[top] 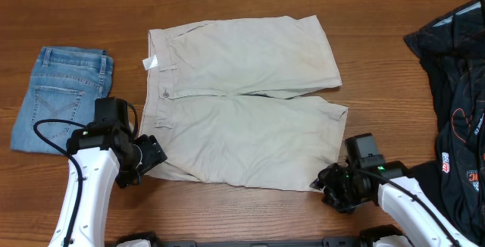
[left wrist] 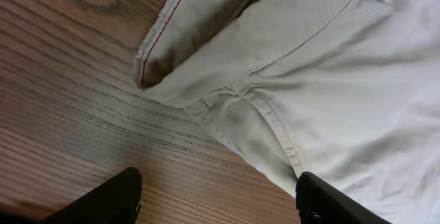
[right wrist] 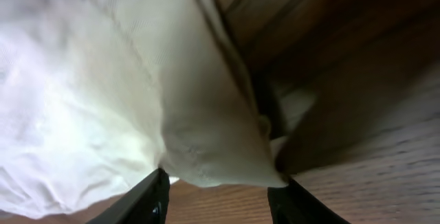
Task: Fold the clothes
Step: 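Grasp the bottom leg hems with both grippers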
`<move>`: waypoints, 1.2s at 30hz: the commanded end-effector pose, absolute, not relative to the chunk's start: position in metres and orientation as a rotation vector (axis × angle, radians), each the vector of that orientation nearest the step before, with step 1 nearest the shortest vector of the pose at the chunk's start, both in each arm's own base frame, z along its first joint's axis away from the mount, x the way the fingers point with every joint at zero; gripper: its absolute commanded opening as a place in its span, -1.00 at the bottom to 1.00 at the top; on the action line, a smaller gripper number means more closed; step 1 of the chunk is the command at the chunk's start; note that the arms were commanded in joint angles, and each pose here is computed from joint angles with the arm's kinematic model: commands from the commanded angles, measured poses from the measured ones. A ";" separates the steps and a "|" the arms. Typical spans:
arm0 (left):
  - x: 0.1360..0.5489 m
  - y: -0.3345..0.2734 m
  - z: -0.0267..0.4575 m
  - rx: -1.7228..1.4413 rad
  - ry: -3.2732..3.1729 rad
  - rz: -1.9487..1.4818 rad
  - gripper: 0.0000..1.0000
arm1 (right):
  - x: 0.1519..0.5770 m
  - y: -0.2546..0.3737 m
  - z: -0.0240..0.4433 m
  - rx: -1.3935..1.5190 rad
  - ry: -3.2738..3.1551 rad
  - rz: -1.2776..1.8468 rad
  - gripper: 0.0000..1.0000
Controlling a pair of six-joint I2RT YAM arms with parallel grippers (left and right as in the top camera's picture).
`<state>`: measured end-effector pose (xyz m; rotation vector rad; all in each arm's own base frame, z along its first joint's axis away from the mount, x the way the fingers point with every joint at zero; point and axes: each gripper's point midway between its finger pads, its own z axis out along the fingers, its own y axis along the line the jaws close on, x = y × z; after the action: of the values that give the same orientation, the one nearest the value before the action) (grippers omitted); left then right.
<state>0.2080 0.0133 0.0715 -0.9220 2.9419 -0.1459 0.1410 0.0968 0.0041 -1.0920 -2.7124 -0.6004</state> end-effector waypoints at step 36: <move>0.191 0.020 0.031 -1.157 2.869 -0.078 0.76 | 0.150 0.082 0.003 -1.191 -2.710 -0.613 -0.66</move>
<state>0.1955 0.0171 0.0419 -1.0947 2.9001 -0.0980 0.1509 0.0823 0.0032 -1.1899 -2.7092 -0.6074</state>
